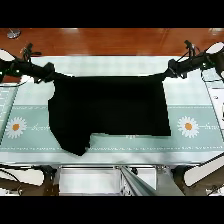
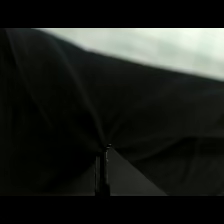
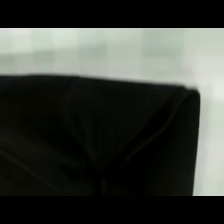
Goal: Fold the shirts.
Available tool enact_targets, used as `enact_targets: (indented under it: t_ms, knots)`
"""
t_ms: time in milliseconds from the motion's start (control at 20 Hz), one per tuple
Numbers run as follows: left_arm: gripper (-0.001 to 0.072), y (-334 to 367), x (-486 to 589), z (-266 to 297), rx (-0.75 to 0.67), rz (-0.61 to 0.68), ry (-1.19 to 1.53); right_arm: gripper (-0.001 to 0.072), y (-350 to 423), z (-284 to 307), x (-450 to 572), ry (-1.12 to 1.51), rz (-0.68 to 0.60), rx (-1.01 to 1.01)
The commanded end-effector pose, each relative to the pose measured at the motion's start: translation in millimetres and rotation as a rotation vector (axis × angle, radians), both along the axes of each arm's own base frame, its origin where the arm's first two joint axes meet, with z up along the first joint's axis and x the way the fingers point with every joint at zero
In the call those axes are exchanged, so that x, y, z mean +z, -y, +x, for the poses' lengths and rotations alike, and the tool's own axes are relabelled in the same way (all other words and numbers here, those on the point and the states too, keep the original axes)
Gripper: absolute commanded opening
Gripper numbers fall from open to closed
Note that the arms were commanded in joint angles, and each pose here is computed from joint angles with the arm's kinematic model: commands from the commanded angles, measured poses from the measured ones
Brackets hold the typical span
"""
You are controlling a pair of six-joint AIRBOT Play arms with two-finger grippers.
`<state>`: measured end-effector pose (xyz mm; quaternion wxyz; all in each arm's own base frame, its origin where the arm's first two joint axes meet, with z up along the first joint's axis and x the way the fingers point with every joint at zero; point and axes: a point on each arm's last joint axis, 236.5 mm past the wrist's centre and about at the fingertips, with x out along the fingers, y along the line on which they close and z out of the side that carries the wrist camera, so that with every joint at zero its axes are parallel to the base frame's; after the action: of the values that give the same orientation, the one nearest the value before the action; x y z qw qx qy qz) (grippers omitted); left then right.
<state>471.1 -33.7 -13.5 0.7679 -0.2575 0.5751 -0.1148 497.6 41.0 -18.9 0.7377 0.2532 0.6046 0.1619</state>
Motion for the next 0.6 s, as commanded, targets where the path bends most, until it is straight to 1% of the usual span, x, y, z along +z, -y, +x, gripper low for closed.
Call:
enact_targets:
  t_ms: [0,150,200,250,300,400,450,550]
  knots:
    - [0.002,-1,-37,-53,-0.116,0.014,-0.189,0.003,1,-44,-31,-0.153,-0.061,0.1]
    - [0.0021,8,-60,-78,-0.137,-0.012,-0.282,0.0034,-1,-57,-52,-0.218,-0.088,0.085]
    - [0.009,8,-59,-83,-0.143,-0.023,-0.305,0.0203,0,-57,-51,-0.24,-0.089,0.053]
    - [0.0449,8,-54,-89,-0.16,-0.034,-0.328,0.0579,5,-59,-44,-0.265,-0.079,0.027]
    - [0.0704,4,-47,-95,-0.172,-0.042,-0.352,0.0618,11,-61,-32,-0.281,-0.072,0.028]
    - [0.0706,-11,-38,-112,-0.173,-0.02,-0.394,0.0618,29,-70,1,-0.277,-0.078,0.042]
    - [0.0706,-20,-34,-122,-0.159,-0.01,-0.412,0.0617,45,-78,16,-0.254,-0.122,0.046]
    - [0.0706,-33,-29,-147,-0.124,-0.018,-0.414,0.0617,89,-101,33,-0.221,-0.273,0.014]
